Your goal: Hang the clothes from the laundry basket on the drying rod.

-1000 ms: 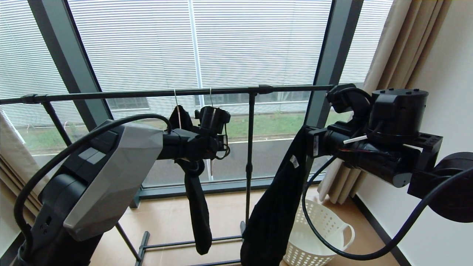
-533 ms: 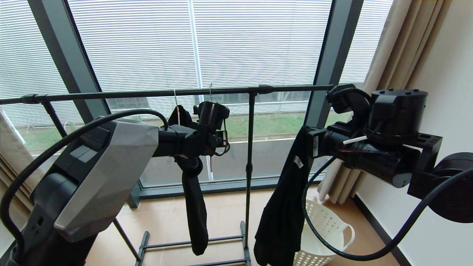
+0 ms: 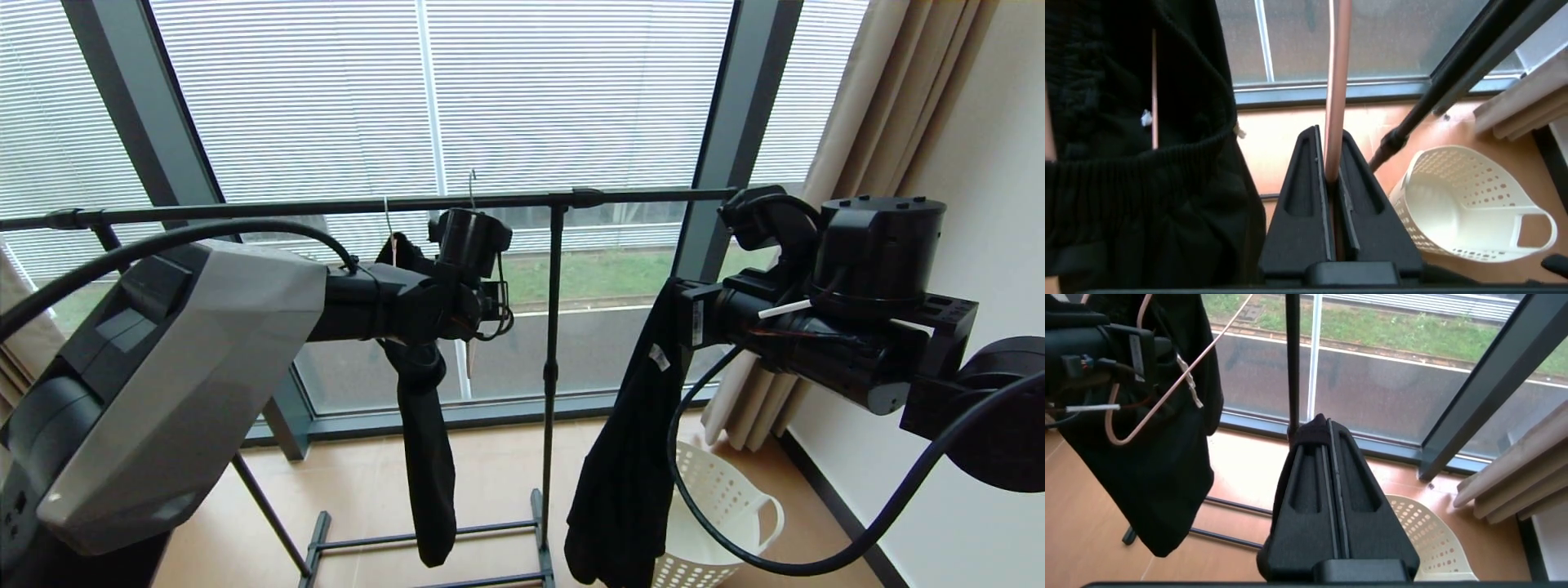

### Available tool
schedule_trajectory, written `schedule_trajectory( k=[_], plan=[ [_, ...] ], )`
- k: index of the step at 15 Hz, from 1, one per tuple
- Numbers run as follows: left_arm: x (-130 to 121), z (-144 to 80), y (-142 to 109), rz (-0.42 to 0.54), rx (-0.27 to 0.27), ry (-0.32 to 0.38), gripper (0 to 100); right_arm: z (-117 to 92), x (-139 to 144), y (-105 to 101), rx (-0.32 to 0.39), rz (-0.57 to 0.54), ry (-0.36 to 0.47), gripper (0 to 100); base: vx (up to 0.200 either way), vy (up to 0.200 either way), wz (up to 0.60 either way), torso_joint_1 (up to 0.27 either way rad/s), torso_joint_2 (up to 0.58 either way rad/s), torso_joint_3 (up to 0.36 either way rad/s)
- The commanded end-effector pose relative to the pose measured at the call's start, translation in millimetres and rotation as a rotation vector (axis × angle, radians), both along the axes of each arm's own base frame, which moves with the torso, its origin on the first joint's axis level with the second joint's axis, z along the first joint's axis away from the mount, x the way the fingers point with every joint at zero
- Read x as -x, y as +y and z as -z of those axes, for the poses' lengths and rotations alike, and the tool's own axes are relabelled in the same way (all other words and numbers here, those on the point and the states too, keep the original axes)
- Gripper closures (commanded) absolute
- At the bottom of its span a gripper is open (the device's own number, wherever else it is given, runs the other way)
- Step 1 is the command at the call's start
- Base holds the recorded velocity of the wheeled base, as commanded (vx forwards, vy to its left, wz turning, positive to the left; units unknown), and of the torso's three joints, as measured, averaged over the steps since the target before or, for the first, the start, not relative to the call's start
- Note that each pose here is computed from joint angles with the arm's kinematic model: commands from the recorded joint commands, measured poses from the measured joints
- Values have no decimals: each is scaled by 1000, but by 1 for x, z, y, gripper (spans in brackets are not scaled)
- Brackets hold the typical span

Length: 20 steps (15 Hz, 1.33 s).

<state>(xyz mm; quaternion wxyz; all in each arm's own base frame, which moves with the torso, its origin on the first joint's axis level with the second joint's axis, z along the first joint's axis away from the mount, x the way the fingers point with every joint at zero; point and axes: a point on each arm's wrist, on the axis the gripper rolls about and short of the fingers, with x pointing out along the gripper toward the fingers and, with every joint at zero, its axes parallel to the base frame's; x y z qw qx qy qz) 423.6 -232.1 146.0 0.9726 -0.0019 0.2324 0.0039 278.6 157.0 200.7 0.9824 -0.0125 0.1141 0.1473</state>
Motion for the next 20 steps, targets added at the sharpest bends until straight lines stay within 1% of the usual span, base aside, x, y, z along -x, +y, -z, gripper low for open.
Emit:
schedule_trajectory(
  k=[1, 2, 6, 8, 9, 10, 11, 13, 15, 16, 19, 20],
  plan=[
    [10, -12, 2, 7, 2, -7, 100, -1, 0, 0, -2, 0, -2, 100, 0, 0, 0, 0, 0, 0],
    [23, -17, 4, 22, -6, 3, 100, 0, 0, 0, -1, 0, -1, 100, 0, 0, 0, 0, 0, 0],
    [51, -25, 14, 36, -29, 34, 100, 0, 0, 0, -1, 0, -1, 100, 0, 0, 0, 0, 0, 0],
    [60, -27, 16, 47, -37, 44, 100, 0, 0, 0, -1, 0, -1, 100, 0, 0, 0, 0, 0, 0],
    [71, -28, 17, 65, -56, 57, 100, 0, 0, 0, 0, 0, 0, 100, 0, 0, 0, 0, 0, 0],
    [75, -28, 17, 72, -62, 59, 100, 0, 0, 0, 0, 0, 0, 100, 0, 0, 0, 0, 0, 0],
    [86, -29, 19, 87, -75, 70, 100, 0, 0, 0, 0, 0, 0, 100, 0, 0, 0, 0, 0, 0],
    [100, -30, 25, 95, -84, 85, 100, 1, 0, 0, 1, 0, 2, 100, 0, 0, 0, 0, 0, 0],
    [112, -27, 33, 100, -80, 72, 100, 0, 0, 0, 0, 0, 0, 100, 0, 0, 0, 0, 0, 0],
    [116, -26, 35, 105, -84, 64, 100, 0, 0, 0, 0, 0, 0, 100, 0, 0, 0, 0, 0, 0],
    [139, -24, 51, 129, -108, 44, 100, 1, 0, 1, 1, -2, 2, 100, 0, 0, 0, 0, 0, 0],
    [148, -26, 56, 151, -98, 47, 100, 1, 0, 1, 2, -2, 4, 100, 0, 0, 0, 0, 0, 0]
  ],
)
